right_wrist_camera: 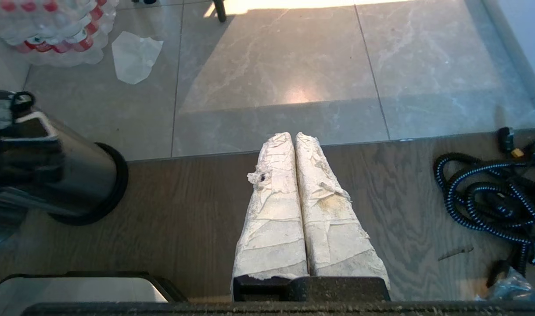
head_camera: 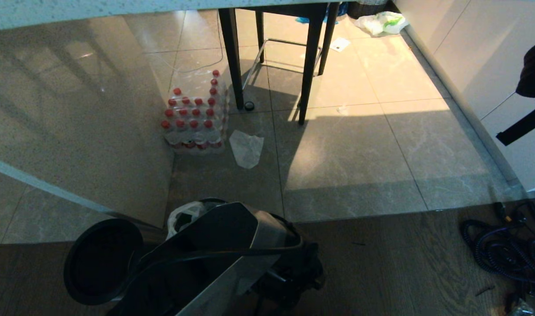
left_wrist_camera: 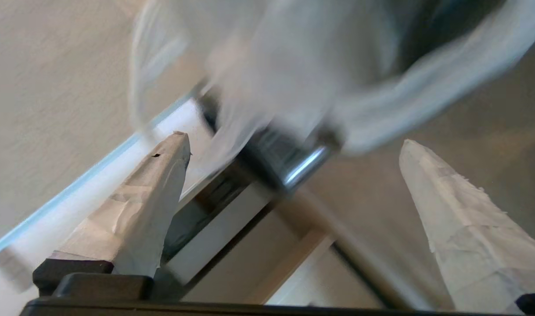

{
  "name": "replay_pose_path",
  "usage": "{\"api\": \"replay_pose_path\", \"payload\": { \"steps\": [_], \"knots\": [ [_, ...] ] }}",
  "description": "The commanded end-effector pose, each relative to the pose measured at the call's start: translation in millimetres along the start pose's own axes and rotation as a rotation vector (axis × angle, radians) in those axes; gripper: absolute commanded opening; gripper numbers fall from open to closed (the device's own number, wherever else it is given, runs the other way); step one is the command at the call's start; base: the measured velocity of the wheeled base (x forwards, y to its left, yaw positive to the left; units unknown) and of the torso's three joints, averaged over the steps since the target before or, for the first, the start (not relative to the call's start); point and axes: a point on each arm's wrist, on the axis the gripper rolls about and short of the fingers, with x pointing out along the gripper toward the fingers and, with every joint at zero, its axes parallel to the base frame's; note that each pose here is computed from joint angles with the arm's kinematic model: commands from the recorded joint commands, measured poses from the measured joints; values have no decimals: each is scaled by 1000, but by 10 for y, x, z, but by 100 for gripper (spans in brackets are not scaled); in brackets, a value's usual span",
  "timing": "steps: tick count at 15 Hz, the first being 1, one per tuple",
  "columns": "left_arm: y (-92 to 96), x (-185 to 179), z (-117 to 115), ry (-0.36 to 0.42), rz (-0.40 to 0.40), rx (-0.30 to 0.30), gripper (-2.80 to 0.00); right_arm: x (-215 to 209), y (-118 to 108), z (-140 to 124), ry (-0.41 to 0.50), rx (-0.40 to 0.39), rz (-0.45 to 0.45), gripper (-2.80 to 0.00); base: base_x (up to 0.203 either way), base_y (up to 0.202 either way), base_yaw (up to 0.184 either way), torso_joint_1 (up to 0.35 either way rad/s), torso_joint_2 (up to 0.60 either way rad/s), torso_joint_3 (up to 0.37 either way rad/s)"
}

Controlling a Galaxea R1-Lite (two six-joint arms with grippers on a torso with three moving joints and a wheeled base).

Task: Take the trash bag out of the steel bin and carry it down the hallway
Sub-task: Pick up the trash bag

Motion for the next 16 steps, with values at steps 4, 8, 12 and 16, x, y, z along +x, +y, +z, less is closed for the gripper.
{"api": "replay_pose_path", "payload": {
  "steps": [4, 8, 12, 16],
  "knots": [
    [-11, -63, -79, 11, 2, 44, 0, 20, 0, -103, 35, -1, 1, -280, 0, 0, 0, 0, 0, 0],
    [-97, -170, 136, -26, -57, -38, 0, 20, 0, -104, 36, -1, 1, -280, 0, 0, 0, 0, 0, 0],
    [-304, -255, 210, -59, -134, -59, 0, 20, 0, -104, 36, -2, 1, -280, 0, 0, 0, 0, 0, 0],
    [-312, -249, 247, -74, -142, -81, 0, 20, 0, -104, 36, -1, 1, -280, 0, 0, 0, 0, 0, 0]
  ]
}}
